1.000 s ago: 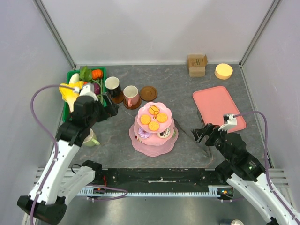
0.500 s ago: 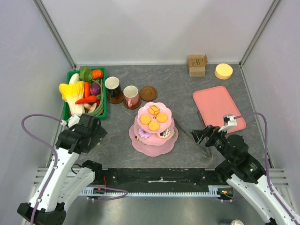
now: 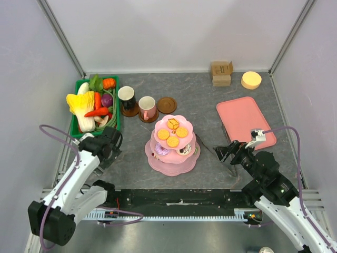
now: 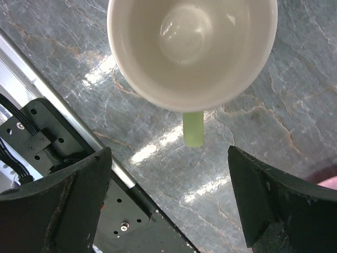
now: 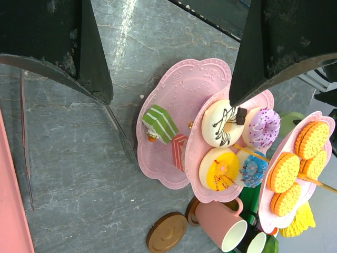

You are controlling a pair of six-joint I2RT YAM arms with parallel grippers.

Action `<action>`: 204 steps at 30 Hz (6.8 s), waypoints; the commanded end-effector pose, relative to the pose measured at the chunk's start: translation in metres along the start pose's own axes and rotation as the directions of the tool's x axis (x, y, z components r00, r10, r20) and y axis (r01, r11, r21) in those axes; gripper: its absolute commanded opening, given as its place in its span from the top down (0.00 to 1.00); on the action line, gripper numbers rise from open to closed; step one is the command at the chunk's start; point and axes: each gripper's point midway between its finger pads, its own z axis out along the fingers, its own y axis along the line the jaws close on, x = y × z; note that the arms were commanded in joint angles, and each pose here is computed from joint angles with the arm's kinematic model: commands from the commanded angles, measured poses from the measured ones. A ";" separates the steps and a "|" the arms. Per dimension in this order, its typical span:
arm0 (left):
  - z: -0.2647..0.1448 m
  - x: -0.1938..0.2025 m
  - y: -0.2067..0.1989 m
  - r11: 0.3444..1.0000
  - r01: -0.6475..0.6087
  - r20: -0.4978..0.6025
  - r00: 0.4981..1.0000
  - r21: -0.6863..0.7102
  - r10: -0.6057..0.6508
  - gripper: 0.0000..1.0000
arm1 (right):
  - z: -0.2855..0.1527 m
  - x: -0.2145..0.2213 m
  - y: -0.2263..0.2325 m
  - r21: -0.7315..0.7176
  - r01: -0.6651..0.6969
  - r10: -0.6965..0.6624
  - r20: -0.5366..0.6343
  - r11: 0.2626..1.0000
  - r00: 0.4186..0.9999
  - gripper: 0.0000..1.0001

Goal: Serve the afternoon tea

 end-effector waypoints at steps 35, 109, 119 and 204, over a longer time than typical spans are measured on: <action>0.018 -0.038 -0.005 0.991 0.130 0.238 0.963 0.011 -0.129 0.98 | 0.000 -0.003 -0.002 0.019 0.001 -0.001 0.006 1.000 1.000 0.02; -0.144 -0.066 -0.432 0.129 -0.840 0.689 0.510 0.526 0.514 0.98 | -0.016 -0.030 -0.047 0.258 -0.139 0.091 0.192 0.956 0.977 0.02; -0.099 -0.055 -0.441 0.232 -0.835 0.626 0.532 0.498 0.570 0.98 | -0.015 -0.030 -0.048 0.267 -0.138 0.088 0.191 0.954 0.978 0.02; -0.139 -0.032 -0.393 0.354 -0.734 0.536 0.670 0.579 0.513 0.20 | -0.023 -0.040 -0.036 0.183 -0.142 0.096 0.238 0.973 0.967 0.02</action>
